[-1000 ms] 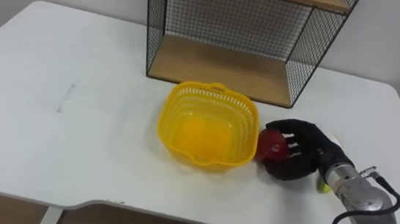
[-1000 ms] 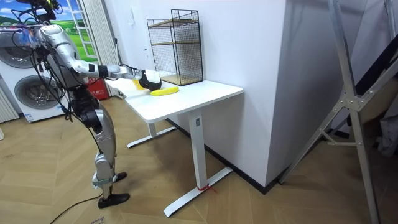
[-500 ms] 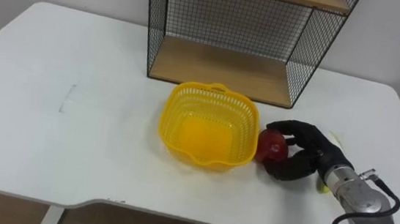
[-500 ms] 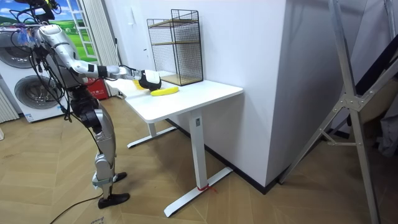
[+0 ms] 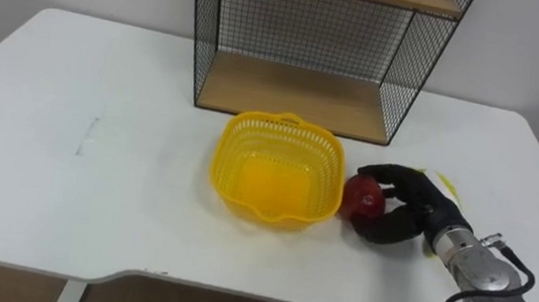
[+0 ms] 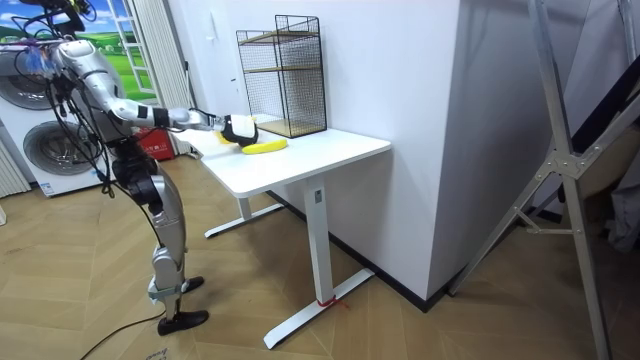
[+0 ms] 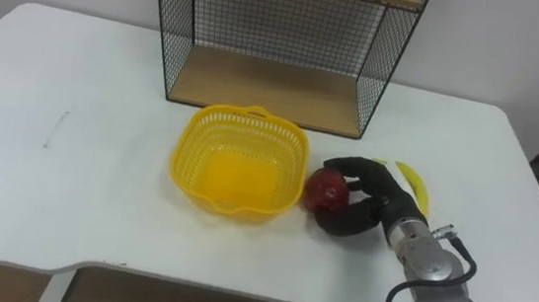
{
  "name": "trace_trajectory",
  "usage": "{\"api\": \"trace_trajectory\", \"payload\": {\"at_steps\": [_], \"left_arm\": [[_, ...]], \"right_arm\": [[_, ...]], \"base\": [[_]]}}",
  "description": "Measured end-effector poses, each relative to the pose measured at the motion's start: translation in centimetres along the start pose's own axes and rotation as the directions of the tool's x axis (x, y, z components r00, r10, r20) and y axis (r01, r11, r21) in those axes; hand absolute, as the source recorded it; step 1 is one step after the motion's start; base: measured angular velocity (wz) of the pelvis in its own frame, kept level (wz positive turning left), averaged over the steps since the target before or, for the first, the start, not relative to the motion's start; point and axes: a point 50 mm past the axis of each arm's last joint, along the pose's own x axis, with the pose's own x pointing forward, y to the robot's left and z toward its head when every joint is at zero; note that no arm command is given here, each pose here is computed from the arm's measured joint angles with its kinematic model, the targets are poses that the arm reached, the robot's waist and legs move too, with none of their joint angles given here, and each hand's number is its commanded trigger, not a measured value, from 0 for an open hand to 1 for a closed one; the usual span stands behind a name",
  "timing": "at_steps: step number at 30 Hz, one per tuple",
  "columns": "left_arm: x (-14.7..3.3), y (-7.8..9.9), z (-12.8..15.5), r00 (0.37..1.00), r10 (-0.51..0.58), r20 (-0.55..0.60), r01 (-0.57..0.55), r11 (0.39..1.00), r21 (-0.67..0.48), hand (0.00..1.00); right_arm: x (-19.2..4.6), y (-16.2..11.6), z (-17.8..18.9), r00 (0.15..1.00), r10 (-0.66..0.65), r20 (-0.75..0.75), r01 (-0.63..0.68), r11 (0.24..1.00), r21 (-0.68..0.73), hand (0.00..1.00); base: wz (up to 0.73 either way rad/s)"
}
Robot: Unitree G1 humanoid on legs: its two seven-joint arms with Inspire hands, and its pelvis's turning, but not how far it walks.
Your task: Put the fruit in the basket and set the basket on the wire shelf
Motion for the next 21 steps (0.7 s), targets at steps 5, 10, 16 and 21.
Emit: {"api": "trace_trajectory", "payload": {"at_steps": [5,10,16,21], "left_arm": [[0.0,0.0,0.04,1.0,0.0,0.002,0.0,1.0,-0.002,0.0],[0.0,0.02,0.12,1.0,0.001,0.005,-0.001,1.0,-0.002,0.0],[0.0,0.06,0.13,1.0,0.002,0.006,-0.002,1.0,-0.002,0.0],[0.01,0.04,0.17,1.0,0.007,0.007,-0.007,1.0,-0.001,0.0]], "right_arm": [[-0.23,0.35,-0.41,1.0,0.01,0.007,-0.01,0.993,0.121,1.0],[-0.25,0.34,-0.41,1.0,0.009,0.014,-0.011,0.986,0.166,1.0],[-0.27,0.35,-0.43,1.0,-0.003,0.02,-0.002,0.975,0.223,1.0],[-0.32,-0.13,-0.35,0.998,-0.055,0.024,0.045,0.954,0.297,1.0]], "base": [[-0.04],[0.0],[0.0],[0.0]]}}
